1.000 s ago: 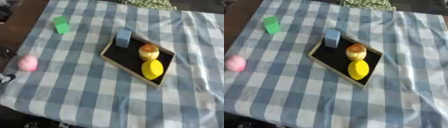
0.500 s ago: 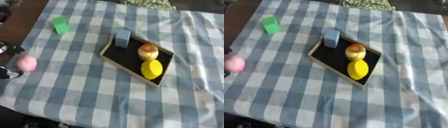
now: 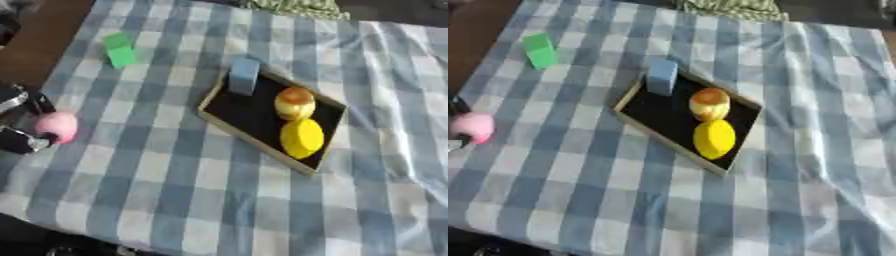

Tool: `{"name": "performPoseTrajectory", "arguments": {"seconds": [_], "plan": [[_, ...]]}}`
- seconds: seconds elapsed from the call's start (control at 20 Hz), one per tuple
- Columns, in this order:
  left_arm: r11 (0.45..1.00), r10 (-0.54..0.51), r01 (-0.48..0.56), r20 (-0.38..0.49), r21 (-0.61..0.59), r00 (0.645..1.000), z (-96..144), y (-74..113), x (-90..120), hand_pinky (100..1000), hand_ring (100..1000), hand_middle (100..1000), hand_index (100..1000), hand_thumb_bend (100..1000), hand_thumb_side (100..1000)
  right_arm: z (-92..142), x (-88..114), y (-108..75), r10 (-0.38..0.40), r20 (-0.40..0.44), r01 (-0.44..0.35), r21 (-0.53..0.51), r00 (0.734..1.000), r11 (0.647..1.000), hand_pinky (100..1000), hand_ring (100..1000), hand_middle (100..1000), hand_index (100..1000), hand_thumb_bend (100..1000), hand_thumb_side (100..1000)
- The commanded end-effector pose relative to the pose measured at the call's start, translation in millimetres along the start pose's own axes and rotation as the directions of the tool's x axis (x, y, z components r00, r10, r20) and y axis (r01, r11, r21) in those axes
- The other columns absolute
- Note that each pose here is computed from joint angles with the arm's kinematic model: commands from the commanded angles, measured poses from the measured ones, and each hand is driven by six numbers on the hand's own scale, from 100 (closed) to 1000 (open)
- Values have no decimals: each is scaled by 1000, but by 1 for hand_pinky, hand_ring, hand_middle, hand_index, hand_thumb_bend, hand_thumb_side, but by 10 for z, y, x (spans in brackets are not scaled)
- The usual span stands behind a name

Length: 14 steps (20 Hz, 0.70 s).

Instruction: Pick up objects on the table and place them in the box.

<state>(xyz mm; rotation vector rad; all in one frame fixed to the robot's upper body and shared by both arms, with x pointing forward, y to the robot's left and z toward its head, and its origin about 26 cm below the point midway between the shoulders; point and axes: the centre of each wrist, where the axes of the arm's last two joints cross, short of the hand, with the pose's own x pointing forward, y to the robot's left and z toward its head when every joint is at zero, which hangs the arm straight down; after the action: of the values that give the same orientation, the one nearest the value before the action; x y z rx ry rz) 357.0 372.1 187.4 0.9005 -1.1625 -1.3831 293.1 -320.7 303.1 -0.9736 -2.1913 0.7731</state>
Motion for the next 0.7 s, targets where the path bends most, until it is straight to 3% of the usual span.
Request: {"name": "performPoseTrajectory", "arguments": {"seconds": [0.05, 0.25, 0.55, 0.7], "plan": [[995, -68, 66, 24, 71, 997, 94, 197, 89, 773, 680, 604, 617, 306, 100, -14, 38, -102, 20, 22, -20, -24, 1000, 1000, 806, 827, 655, 749, 100, 211], [971, -142, 126, 63, 205, 988, 301, 454, 317, 768, 678, 605, 615, 346, 100, -2, 27, -105, 21, 20, -21, -25, 1000, 999, 805, 827, 656, 749, 100, 214], [882, -268, 198, 111, 427, 957, 723, 854, 756, 759, 668, 595, 617, 391, 100, 12, 13, -112, 25, 19, -25, -28, 1000, 999, 806, 827, 657, 750, 100, 219], [847, -314, 200, 160, 492, 936, 791, 984, 880, 755, 660, 590, 618, 383, 100, 16, 10, -112, 25, 19, -24, -27, 1000, 999, 806, 827, 657, 750, 100, 222]]}}
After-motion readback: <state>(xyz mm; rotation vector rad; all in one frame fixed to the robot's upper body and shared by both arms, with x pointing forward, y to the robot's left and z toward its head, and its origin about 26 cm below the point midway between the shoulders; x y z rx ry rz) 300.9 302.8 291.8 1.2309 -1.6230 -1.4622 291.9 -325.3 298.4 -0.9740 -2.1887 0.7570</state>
